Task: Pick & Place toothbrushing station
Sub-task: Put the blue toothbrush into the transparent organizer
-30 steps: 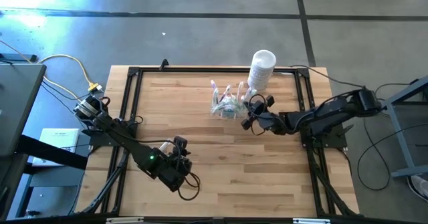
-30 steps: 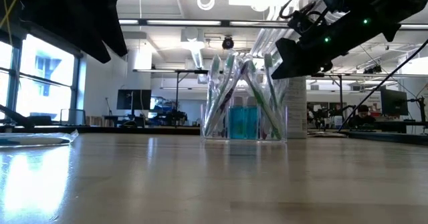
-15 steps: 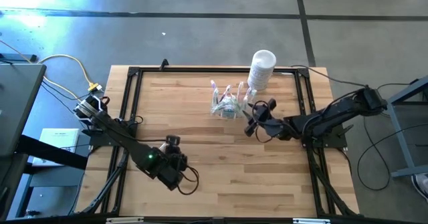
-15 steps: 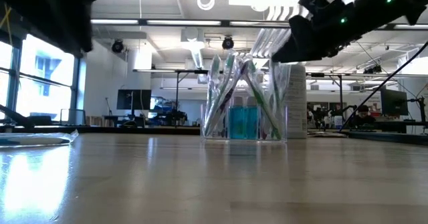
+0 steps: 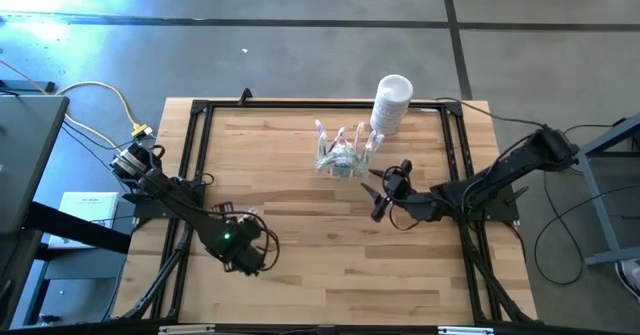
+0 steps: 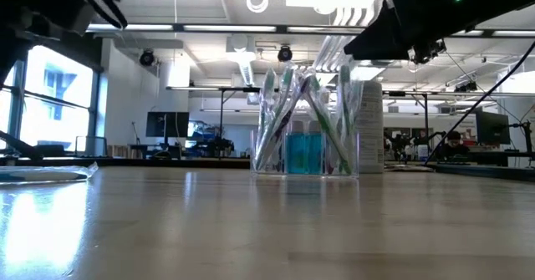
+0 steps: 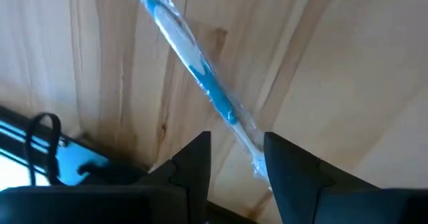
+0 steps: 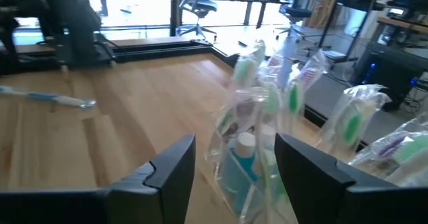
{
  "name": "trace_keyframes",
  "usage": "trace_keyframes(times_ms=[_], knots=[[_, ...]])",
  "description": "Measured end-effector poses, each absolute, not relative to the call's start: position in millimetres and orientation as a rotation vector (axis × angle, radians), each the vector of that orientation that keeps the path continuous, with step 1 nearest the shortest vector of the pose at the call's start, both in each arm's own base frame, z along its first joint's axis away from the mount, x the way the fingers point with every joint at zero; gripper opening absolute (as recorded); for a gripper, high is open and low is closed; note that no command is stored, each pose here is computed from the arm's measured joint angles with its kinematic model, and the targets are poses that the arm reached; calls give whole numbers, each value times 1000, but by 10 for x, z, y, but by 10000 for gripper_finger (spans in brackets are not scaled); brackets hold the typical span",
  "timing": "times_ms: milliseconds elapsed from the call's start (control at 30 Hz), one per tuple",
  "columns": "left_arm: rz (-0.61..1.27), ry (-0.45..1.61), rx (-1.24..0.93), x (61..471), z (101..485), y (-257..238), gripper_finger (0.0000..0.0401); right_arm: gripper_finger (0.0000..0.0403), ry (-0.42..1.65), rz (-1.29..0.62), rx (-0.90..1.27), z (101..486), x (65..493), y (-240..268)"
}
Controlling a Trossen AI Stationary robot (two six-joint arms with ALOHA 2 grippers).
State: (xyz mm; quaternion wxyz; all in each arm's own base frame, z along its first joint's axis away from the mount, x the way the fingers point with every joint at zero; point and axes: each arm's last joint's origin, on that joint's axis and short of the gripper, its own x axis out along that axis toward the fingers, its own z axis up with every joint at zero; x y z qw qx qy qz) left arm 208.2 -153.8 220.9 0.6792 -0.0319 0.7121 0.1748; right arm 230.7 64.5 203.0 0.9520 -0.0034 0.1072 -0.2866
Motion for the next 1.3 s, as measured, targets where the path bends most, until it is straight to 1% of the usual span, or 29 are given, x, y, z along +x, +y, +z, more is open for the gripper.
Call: trace_keyframes(times_ms=[167, 367, 533, 667, 933, 1100, 1200, 1300], knots=[[475, 1589, -139, 2049, 2081, -1513, 132, 193, 217, -554, -11, 2030, 2286, 712], [505, 1606, -160, 1980, 1874, -1466, 132, 193, 216, -548, -8, 2030, 2281, 729], [470, 1635, -211, 1936, 1705, -1453, 132, 193, 211, -548, 15, 2029, 2281, 729], [453, 1652, -233, 1900, 1602, -1436, 132, 193, 220, -510, 21, 2026, 2286, 739], [490, 1691, -196, 1768, 1429, -1337, 132, 193, 233, -450, 32, 2021, 2294, 754], [426, 1743, -172, 1663, 1276, -1272, 131, 193, 232, -449, 32, 2022, 2294, 754], [402, 1759, -154, 1624, 1230, -1246, 121, 193, 232, -449, 32, 2022, 2294, 754], [351, 1778, -136, 1615, 1214, -1245, 89, 193, 232, -450, 32, 2022, 2294, 754]])
